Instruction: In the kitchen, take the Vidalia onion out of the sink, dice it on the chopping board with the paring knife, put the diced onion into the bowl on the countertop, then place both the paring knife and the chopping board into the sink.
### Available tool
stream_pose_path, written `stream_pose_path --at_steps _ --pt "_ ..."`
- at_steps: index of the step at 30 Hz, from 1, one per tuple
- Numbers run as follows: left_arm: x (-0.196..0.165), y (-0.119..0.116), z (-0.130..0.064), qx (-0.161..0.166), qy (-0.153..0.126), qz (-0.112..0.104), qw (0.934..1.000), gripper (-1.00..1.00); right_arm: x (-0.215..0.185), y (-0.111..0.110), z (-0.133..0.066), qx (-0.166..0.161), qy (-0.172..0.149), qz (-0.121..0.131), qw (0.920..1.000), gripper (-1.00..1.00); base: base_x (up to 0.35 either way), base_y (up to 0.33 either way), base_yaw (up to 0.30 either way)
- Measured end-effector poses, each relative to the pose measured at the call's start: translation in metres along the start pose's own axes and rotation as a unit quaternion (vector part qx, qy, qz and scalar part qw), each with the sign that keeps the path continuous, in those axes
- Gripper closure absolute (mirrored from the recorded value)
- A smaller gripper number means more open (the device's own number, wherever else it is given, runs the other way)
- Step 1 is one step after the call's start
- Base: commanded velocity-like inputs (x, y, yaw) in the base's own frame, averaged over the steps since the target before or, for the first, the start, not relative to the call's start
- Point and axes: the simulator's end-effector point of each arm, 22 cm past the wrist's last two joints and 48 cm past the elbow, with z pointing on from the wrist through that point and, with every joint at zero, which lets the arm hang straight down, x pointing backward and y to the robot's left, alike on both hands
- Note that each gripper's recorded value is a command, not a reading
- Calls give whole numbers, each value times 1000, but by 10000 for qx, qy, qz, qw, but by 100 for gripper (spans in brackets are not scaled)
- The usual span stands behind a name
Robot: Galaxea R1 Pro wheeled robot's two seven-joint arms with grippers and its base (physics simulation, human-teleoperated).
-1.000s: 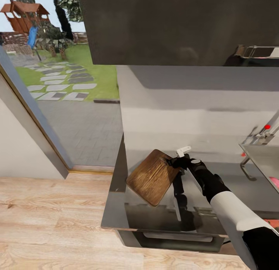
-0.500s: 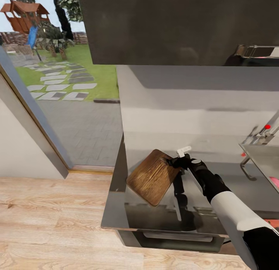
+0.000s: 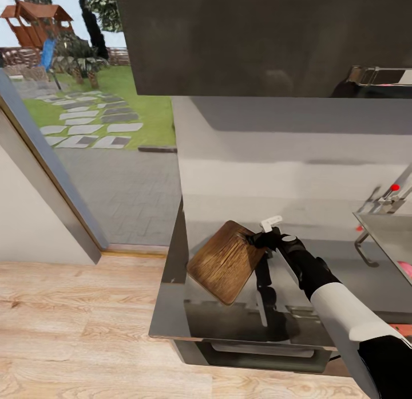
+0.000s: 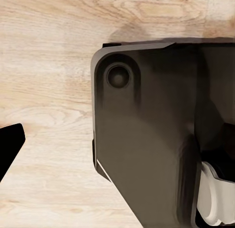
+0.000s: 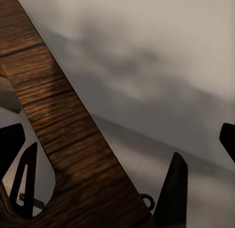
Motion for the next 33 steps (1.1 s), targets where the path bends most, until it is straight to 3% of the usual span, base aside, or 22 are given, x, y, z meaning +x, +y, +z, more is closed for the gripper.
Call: stream_pose_path --at_steps 18,19,33 --pt "0 0 0 -1 1 1 10000 -100 0 0 0 -3 0 19 10000 -100 0 0 0" --pt "0 0 0 -1 0 1 10000 -100 0 0 0 -2 0 19 10000 100 0 0 0" --pt "0 -1 0 6 0 -3 10000 -100 5 -2 1 37 58 -9 10000 100 0 0 0"
